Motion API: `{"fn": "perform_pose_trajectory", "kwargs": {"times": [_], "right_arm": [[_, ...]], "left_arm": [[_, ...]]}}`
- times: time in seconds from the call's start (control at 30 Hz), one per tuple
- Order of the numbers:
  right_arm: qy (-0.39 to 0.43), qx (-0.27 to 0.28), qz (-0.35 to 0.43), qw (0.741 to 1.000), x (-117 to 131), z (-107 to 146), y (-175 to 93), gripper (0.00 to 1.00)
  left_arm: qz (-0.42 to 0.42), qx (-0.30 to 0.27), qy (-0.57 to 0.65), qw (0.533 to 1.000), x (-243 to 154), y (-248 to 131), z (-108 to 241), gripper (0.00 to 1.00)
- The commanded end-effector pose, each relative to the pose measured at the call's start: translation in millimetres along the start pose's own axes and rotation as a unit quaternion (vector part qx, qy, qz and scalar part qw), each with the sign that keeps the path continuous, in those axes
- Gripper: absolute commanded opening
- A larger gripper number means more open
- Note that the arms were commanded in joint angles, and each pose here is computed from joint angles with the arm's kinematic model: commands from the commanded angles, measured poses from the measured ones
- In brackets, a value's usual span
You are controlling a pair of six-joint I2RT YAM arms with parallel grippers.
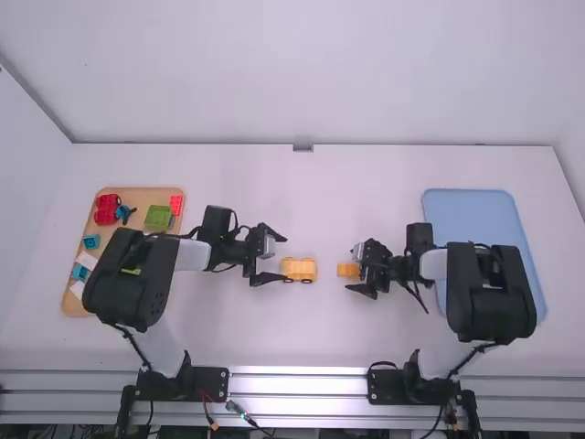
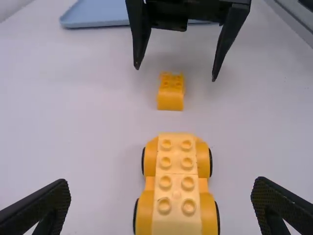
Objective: Assemble lego blocks to make yellow taxi
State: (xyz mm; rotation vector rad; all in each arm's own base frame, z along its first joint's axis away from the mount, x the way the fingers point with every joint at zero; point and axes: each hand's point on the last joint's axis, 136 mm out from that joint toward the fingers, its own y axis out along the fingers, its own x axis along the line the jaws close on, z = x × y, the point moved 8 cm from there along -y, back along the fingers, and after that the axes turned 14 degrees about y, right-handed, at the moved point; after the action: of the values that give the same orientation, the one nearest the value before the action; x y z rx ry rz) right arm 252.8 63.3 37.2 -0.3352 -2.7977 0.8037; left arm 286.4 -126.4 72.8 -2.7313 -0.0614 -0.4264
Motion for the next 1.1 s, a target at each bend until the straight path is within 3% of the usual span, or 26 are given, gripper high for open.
{"fn": "perform_pose_trajectory", "kwargs": {"times": [0.0,0.13,0.27,0.37,0.67,0.73,0.93,1.07], "right_arm": [[-0.005,-0.037,-0.014,0.999,-6.6,0.2,0.5,0.93],[0.004,-0.045,-0.021,0.999,-12.4,5.2,3.8,0.89],[0.006,-0.046,-0.029,0.999,-16.7,11.3,9.1,0.77],[0.007,-0.042,-0.034,0.999,-18.6,13.4,13.6,0.59],[0.023,-0.039,-0.035,0.998,-21.1,20.7,14.8,0.33],[0.026,-0.056,-0.035,0.997,-22.2,19.3,11.5,0.23],[0.041,-0.084,-0.047,0.995,-24.3,2.9,1.8,0.11],[0.037,-0.09,-0.066,0.993,-21.6,-16.0,0.9,0.1]], "left_arm": [[0.018,-0.015,-0.032,0.999,-12.6,4.5,6.7,0.99],[0.021,-0.016,-0.037,0.999,-14.1,5.8,9.3,0.99],[0.019,-0.015,-0.051,0.998,-12.3,6.6,9.8,0.99],[0.02,-0.015,-0.05,0.998,-12.8,6.9,9.6,0.99],[0.021,-0.015,-0.05,0.998,-13.0,7.3,9.4,0.99],[0.021,-0.015,-0.05,0.998,-13.0,7.3,9.4,0.99],[0.027,-0.011,-0.039,0.999,-14.7,14.5,10.1,0.99],[0.03,0.001,-0.042,0.999,-16.6,24.9,16.0,0.99]]}}
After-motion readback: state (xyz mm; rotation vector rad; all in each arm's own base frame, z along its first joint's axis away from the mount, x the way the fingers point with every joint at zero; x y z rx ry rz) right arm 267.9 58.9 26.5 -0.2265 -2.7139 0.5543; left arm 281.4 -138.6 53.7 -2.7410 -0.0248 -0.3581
